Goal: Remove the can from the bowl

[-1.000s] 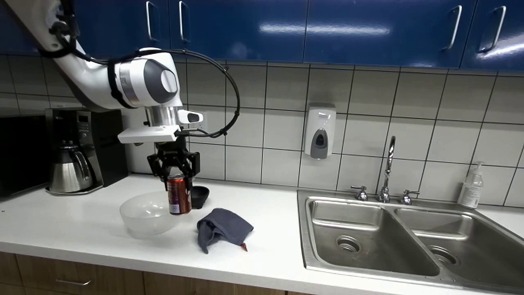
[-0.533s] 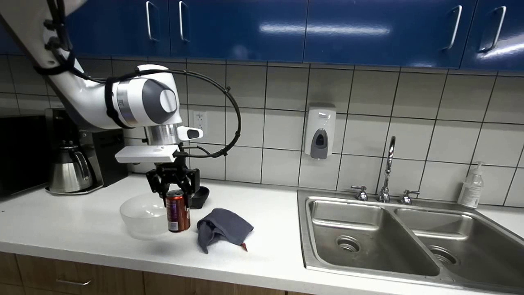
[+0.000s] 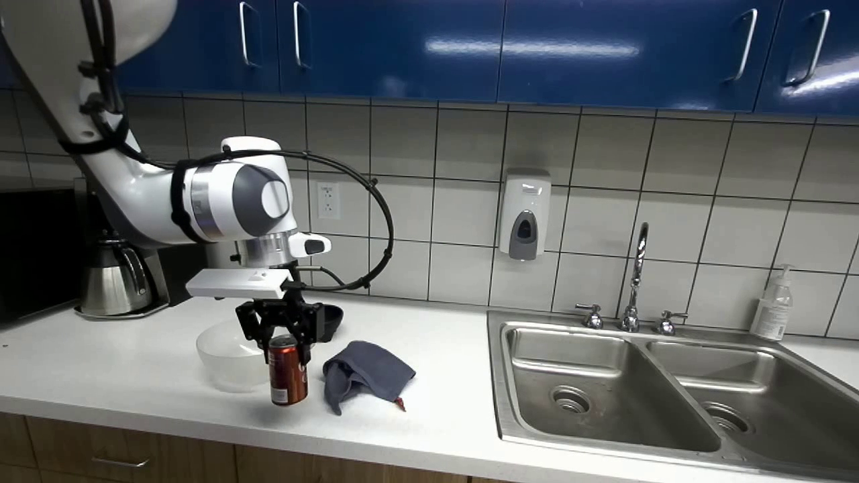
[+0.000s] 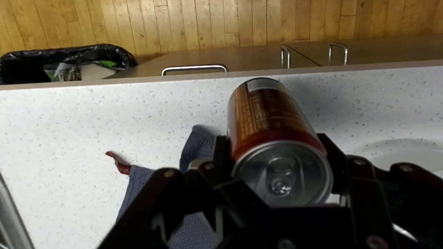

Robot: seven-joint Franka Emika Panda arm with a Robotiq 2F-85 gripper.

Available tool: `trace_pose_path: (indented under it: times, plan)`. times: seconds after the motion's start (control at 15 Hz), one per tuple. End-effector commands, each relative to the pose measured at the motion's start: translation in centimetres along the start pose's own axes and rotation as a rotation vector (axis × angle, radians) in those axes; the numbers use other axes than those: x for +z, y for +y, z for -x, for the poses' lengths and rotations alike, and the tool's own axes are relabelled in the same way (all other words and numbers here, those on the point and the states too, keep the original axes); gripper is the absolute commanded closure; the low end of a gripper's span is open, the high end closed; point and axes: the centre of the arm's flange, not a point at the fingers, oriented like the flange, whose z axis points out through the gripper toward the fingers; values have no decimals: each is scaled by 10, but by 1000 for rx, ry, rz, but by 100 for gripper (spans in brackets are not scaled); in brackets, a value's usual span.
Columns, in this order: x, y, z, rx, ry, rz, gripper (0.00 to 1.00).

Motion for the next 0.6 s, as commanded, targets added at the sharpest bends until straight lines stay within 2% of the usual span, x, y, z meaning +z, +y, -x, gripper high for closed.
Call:
trace_pose_path:
  times: [0.0,0.53]
  plan:
    - [12,6,-6,24,33,-1,62]
    - [36,8,-16,37,51,-12,62]
